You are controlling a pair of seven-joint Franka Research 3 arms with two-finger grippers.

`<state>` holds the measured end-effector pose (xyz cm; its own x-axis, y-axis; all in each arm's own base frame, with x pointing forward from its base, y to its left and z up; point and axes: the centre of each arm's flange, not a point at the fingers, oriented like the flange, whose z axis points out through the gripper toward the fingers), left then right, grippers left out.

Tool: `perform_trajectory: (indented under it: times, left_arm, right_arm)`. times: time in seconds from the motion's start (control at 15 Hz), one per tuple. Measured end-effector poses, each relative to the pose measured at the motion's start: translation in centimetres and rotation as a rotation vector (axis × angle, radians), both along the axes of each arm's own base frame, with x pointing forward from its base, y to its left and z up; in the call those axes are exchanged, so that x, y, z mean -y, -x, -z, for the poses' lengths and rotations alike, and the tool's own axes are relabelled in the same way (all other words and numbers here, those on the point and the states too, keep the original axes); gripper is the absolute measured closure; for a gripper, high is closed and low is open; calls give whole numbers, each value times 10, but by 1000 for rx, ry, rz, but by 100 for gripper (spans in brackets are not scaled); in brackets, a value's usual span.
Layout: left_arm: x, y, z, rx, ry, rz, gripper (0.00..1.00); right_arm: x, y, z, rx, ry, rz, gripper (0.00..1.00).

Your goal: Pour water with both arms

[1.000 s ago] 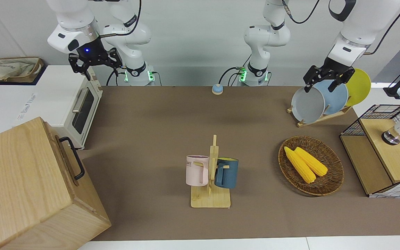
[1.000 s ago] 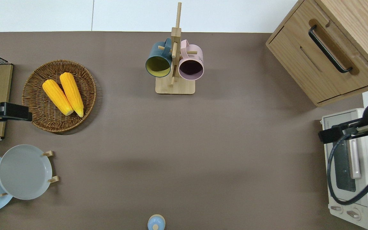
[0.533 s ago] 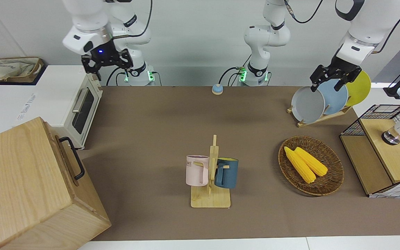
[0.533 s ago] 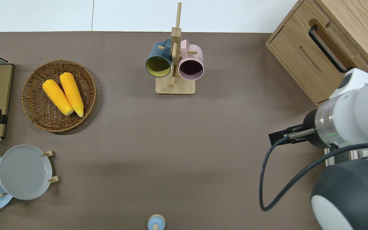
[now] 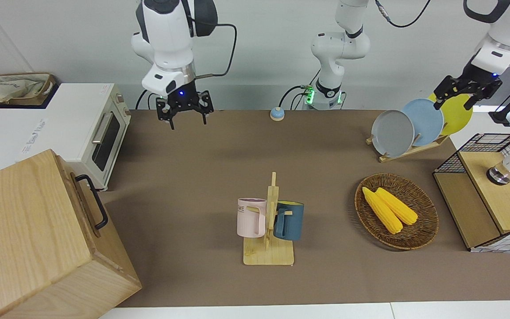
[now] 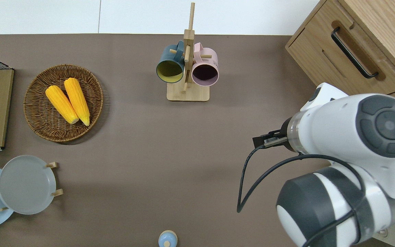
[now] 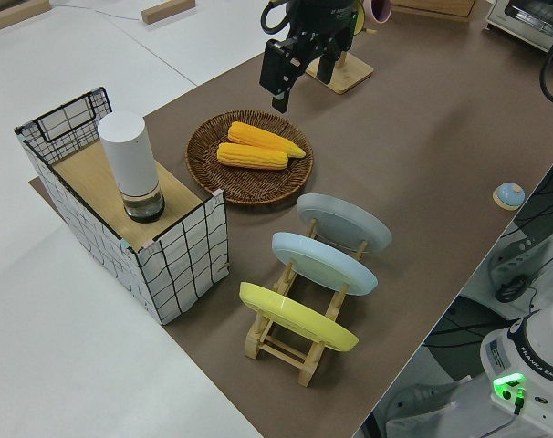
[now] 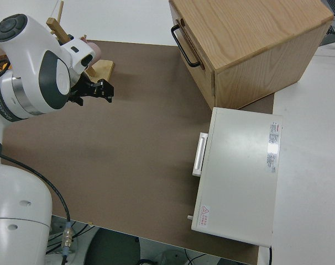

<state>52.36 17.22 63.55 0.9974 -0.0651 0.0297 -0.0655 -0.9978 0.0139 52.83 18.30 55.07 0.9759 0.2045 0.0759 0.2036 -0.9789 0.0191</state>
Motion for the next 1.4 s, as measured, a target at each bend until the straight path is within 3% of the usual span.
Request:
perform_trajectory:
  times: [0.2, 0.47, 0.93, 1.13, 1.4]
  left_arm:
    - [-37, 13, 0, 3, -2, 18, 0]
    - [-68, 21, -5, 51, -24, 17, 0]
    - [-131, 33, -11, 221, -42, -28, 0]
    - [-154, 31, 1, 279, -22, -29, 0]
    - [-173, 24, 21, 379, -4, -72, 0]
  right_arm:
    - [-14, -2, 14, 44, -18, -14, 1]
    - [-35, -20, 41, 118, -55, -33, 2]
    - [-58, -48, 94, 172, 20, -101, 3]
    - [-68, -63, 99, 207, 13, -129, 3]
    - [-87, -88, 92, 256, 2, -164, 4]
